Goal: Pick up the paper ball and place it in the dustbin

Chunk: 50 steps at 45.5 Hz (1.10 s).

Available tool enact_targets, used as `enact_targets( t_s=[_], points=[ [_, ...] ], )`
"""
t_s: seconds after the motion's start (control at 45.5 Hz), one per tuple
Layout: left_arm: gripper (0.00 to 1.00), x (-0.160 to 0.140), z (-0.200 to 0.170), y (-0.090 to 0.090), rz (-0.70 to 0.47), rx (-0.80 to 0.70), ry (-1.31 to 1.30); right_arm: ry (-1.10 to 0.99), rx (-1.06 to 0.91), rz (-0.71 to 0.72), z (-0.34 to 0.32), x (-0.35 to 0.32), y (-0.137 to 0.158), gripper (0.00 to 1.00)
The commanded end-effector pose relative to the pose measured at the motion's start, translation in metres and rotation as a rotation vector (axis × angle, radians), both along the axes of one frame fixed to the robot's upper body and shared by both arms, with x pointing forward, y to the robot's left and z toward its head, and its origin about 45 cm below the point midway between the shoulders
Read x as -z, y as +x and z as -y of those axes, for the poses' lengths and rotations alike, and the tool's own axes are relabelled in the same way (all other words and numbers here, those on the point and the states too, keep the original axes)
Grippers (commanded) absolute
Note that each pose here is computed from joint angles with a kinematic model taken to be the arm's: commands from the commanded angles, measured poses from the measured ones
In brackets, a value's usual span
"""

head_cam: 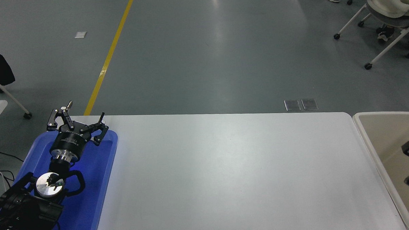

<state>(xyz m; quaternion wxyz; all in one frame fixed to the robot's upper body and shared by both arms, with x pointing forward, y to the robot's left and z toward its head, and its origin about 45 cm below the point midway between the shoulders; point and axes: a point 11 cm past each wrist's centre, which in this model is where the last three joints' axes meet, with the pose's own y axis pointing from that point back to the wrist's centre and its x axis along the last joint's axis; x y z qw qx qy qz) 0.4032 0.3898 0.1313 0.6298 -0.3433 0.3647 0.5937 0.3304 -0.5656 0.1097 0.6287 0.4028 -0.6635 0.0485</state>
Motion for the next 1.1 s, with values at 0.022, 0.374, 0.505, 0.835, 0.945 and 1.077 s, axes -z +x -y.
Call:
enact_targets(
  t_s=[0.022,0.374,0.505,0.835,0.945,1.077],
  points=[
    [1.0,0.001,0.0,-0.001,-0.002,0.0,0.0,0.199,0.055,0.253,-0.033,-0.041,0.06,1.0],
    [1.0,0.0,0.0,0.0,0.0,-0.001,0.0,0.865,-0.005,0.749,-0.147,-0.14,0.147,1.0],
    [1.0,0.001,0.0,-0.001,-0.002,-0.001,0.0,0.981,-0.116,0.917,-0.172,-0.17,0.151,1.0],
    [1.0,0.0,0.0,0.0,-0.001,0.001,0.0,1.228,-0.16,1.143,-0.205,-0.124,0.123,1.0],
    [1.0,0.001,0.0,-0.001,-0.002,-0.001,0.0,1.322,-0.145,1.135,-0.207,-0.103,0.111,1.0],
    [1.0,0.0,0.0,0.0,0.001,0.0,-0.001,1.369,-0.109,1.118,-0.213,-0.083,0.101,1.0]
  ],
)
